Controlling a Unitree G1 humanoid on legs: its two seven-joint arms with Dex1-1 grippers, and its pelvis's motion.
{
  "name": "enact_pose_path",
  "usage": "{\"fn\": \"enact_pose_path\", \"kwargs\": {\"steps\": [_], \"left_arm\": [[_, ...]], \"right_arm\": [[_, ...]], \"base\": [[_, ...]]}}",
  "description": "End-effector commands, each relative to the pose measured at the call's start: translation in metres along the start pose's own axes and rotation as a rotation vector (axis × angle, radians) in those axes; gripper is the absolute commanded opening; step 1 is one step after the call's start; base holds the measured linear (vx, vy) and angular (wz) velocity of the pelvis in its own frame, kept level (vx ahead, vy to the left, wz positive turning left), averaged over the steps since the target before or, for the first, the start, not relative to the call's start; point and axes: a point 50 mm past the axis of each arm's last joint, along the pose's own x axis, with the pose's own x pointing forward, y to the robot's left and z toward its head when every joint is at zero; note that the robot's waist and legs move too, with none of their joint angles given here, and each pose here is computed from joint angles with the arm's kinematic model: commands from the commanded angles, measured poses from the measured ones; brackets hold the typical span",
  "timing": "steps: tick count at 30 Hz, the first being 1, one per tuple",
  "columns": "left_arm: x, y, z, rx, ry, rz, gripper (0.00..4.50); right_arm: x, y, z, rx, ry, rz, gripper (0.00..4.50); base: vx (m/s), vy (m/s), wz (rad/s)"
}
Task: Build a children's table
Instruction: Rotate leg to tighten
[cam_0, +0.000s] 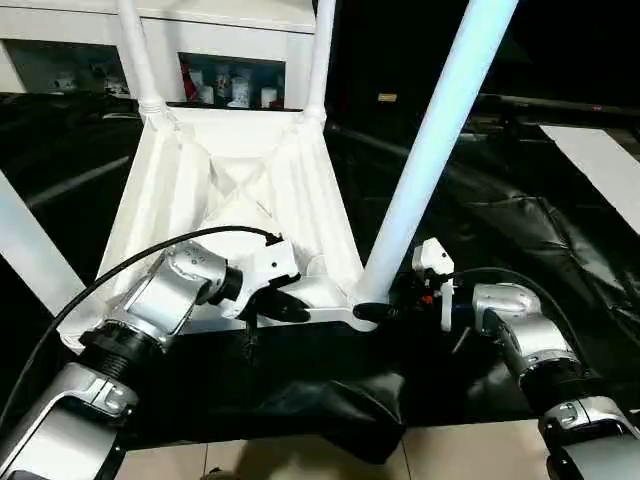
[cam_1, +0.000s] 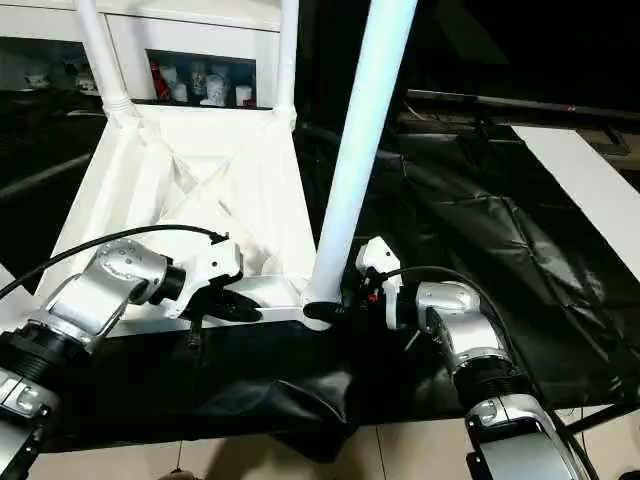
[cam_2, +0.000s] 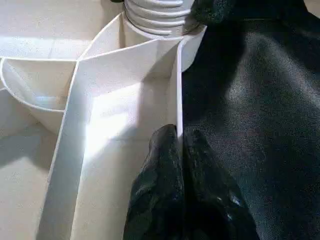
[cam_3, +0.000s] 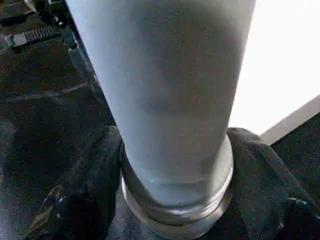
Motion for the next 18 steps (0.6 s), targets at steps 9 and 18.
{"fn": "enact_pose_path", "kwargs": {"steps": [9, 18], "left_arm": [[0.046, 0.015, 0.004, -0.183, 0.01, 0.287, 0.0], [0.069, 0.022, 0.017, -0.212, 0.032, 0.407, 0.0]], "right_arm": [[0.021, -0.022, -0.019, 0.187, -0.069, -0.596, 2.74], [0.06, -0.019, -0.007, 0.218, -0.083, -0.709, 2.74]], "base": [[0.0, 0.0, 0.0], [0.0, 0.0, 0.0]]}}
